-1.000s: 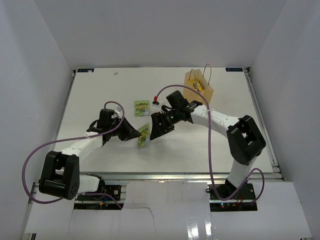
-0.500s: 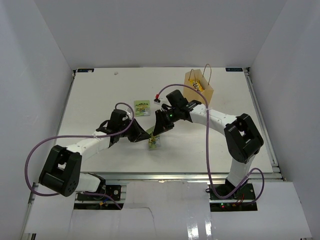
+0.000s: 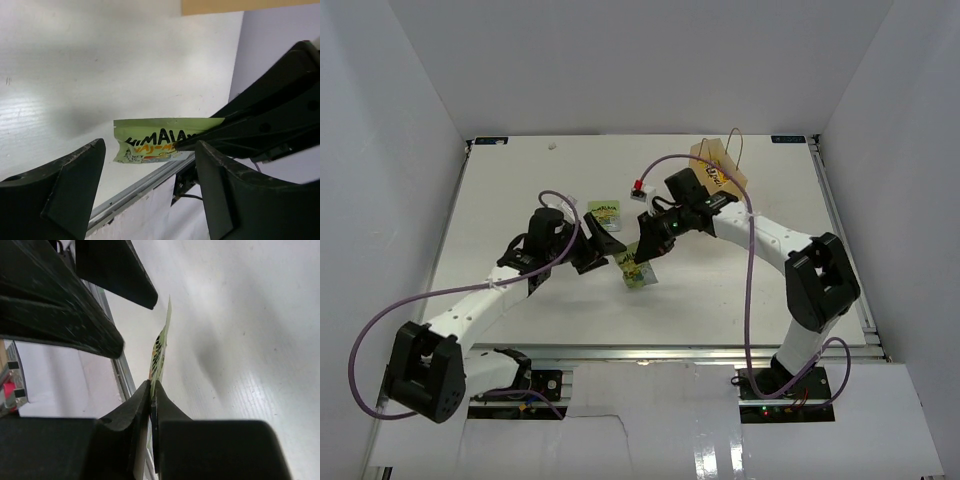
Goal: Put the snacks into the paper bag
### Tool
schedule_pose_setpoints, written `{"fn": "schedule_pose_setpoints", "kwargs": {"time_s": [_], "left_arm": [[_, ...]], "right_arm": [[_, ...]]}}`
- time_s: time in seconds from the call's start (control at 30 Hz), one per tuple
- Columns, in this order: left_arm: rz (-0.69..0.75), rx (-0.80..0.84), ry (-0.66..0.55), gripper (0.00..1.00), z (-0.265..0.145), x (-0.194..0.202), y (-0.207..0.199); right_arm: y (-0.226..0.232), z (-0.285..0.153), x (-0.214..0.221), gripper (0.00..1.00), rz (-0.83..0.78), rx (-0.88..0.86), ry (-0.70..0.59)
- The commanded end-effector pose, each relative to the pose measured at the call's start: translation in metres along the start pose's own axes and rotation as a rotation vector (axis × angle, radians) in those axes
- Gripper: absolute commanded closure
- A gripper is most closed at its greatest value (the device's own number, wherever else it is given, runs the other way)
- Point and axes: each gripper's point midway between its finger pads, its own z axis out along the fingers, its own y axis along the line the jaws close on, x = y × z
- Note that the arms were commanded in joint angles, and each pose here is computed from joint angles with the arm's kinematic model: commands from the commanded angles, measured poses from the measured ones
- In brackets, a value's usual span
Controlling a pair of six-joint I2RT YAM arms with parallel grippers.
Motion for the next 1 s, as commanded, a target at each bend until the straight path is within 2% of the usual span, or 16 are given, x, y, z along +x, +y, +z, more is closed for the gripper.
{"fn": "schedule_pose_setpoints", "kwargs": {"time_s": [0.0, 0.07, 0.17, 0.27, 0.37, 0.47, 0.6, 0.7, 0.97], "left_arm": [[0.152, 0.095, -0.136, 0.17, -0.036, -0.027, -0.049], [0.196, 0.1, -0.179, 0.14, -0.049, -0.033, -0.057], [0.231, 0.095, -0.232, 0.14, -0.065, -0.038, -0.061], [0.232, 0.085, -0.256, 0.13, -0.071, -0.036, -0.056], [0.215, 0.075, -0.253, 0.12, -0.071, -0.029, -0.045], [0.2, 0.066, -0.257, 0.12, -0.071, -0.026, -0.039], [0.21, 0.055, -0.277, 0.1, -0.074, -0.028, -0.037], [0.216, 0.041, -0.292, 0.05, -0.076, -0.031, -0.036], [0.225, 0.031, -0.3, 0.04, -0.08, -0.031, -0.035]], "right_arm": [[0.034, -0.05, -0.042, 0.92, -0.341, -0.07, -0.106], [0.044, -0.07, -0.048, 0.92, -0.451, -0.063, -0.119], [0.063, -0.112, -0.078, 0.92, -0.586, -0.003, -0.212], [0.074, -0.165, -0.12, 0.92, -0.709, 0.14, -0.34], [0.07, -0.227, -0.158, 0.92, -0.753, 0.321, -0.467], [0.045, -0.306, -0.184, 0.92, -0.729, 0.515, -0.603], [0.032, -0.373, -0.202, 0.92, -0.712, 0.671, -0.737], [0.011, -0.39, -0.206, 0.92, -0.659, 0.744, -0.775], [-0.067, -0.359, -0.193, 0.92, -0.48, 0.749, -0.706]]}}
